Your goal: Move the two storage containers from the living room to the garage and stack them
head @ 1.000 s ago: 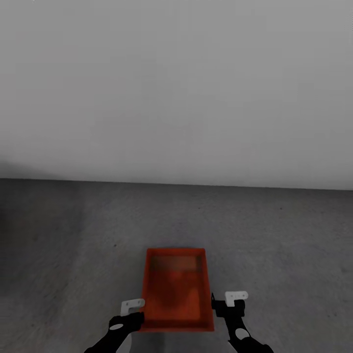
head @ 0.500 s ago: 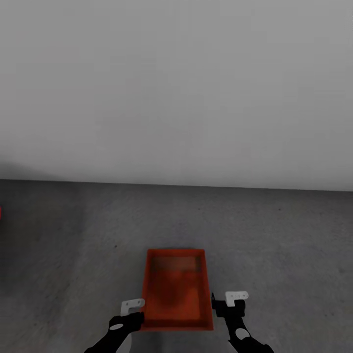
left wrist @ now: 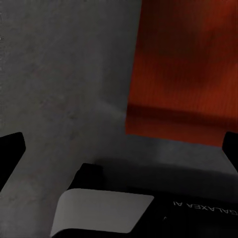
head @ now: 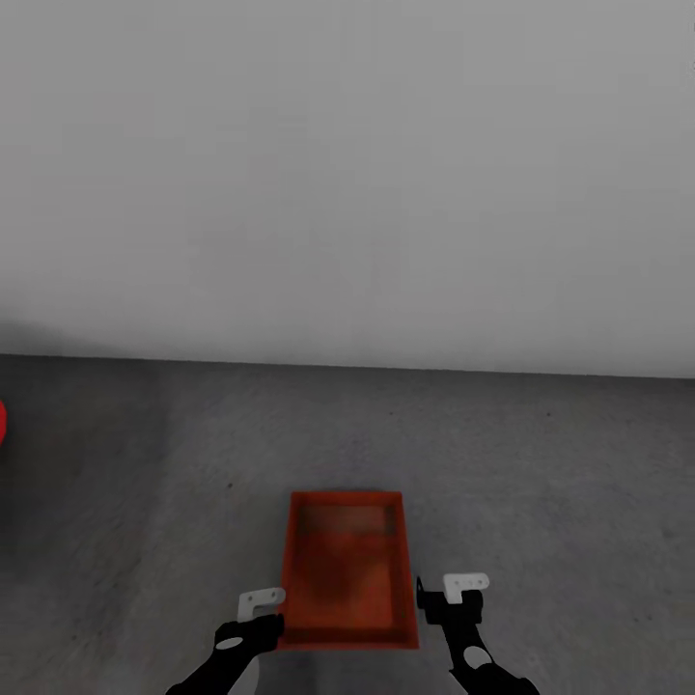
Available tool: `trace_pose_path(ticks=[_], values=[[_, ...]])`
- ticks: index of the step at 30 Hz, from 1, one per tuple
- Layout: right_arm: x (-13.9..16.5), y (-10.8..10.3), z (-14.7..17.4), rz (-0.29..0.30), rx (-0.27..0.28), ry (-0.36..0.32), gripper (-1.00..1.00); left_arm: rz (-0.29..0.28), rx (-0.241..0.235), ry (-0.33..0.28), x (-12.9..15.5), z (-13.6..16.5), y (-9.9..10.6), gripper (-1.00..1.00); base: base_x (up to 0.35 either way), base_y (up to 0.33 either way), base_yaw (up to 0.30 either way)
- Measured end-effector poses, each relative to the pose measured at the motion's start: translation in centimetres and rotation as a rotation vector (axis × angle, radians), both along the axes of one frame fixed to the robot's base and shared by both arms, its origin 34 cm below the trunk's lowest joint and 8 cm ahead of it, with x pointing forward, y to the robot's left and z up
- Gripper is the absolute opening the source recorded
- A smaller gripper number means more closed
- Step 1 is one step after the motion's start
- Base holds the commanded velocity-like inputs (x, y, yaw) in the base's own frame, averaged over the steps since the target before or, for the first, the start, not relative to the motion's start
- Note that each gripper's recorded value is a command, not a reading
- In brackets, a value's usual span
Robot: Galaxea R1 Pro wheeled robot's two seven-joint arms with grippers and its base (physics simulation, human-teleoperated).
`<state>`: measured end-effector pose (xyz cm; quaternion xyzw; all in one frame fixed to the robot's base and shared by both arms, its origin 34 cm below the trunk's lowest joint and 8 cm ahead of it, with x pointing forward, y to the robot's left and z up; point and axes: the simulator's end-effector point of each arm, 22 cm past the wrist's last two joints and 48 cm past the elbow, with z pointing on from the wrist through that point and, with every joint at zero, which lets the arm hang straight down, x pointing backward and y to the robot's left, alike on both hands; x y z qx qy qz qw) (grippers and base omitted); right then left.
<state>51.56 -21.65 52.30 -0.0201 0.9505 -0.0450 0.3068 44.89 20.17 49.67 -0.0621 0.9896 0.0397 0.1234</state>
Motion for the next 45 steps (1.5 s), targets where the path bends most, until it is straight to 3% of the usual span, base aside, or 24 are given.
trace_pose_path(ticks=[14, 34, 45], values=[[-0.1, 0.0, 1.9, -0.001, 0.001, -0.007, 1.0, 0.0, 0.0, 0.0, -0.2, 1.8, 0.0, 1.0, 0.0, 0.0, 0.0], [0.0, 0.1, 2.0, 0.0, 0.003, -0.013, 1.0, -0.001, 0.0, 0.0, -0.2, 1.8, -0.1, 1.0, -0.003, 0.001, 0.0], [0.0, 0.1, 1.9, -0.001, 0.003, -0.012, 1.0, -0.002, 0.001, 0.001, -0.3, 1.8, -0.1, 1.0, -0.225, 0.095, 0.0]])
